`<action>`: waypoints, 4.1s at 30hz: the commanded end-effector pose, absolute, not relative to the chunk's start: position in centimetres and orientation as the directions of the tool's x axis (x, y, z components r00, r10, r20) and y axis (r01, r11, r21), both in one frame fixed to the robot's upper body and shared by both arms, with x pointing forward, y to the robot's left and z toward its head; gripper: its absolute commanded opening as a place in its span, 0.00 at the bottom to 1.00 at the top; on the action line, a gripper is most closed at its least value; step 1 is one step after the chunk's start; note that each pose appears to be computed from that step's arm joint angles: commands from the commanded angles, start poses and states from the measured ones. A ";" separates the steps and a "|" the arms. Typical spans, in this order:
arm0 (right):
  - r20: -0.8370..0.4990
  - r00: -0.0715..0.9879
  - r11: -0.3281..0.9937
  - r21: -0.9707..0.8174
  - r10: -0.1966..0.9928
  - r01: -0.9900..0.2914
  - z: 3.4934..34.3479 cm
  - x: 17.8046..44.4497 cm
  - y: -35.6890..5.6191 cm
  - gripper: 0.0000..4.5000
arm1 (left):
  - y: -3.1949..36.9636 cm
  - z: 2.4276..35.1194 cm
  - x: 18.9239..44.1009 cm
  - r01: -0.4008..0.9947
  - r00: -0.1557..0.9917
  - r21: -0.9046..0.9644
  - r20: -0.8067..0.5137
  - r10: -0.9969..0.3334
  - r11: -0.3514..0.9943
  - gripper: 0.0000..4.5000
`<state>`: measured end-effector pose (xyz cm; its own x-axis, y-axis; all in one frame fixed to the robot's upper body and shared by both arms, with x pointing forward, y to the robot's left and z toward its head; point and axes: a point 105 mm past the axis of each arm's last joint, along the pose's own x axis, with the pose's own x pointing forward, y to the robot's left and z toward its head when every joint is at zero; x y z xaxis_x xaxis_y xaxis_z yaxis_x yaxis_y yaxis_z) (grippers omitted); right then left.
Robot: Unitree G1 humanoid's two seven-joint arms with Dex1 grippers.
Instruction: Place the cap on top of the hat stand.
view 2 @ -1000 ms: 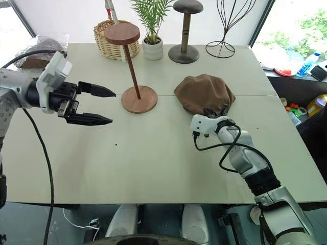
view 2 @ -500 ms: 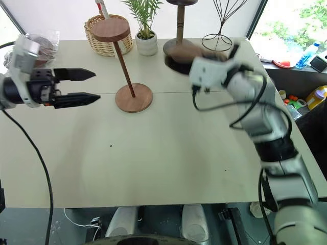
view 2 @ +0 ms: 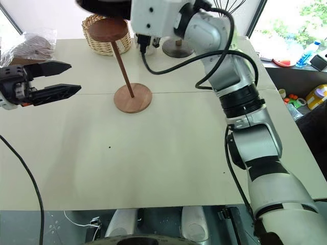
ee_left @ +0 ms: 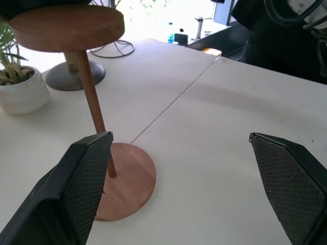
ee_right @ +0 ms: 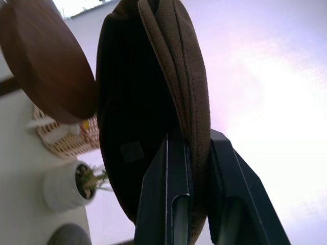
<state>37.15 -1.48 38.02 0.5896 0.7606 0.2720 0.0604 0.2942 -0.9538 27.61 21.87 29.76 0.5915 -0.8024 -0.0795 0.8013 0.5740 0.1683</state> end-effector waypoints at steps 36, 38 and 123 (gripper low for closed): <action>0.109 0.562 0.124 -0.992 0.820 0.012 31.2 33.5 -1.2 0.80 | 21.5 31.1 28.3 0.805 0.576 0.225 -0.078 -0.814 0.548 1.00; 0.102 0.559 0.134 -0.991 0.823 -0.017 31.2 33.2 -2.2 0.80 | 21.3 31.1 28.3 0.813 0.563 0.231 -0.084 -0.822 0.534 1.00; -0.169 0.356 0.293 -0.311 0.919 -0.904 34.2 26.9 -14.6 1.00 | 13.2 33.8 30.6 -0.277 0.564 0.934 0.348 -0.749 0.225 0.00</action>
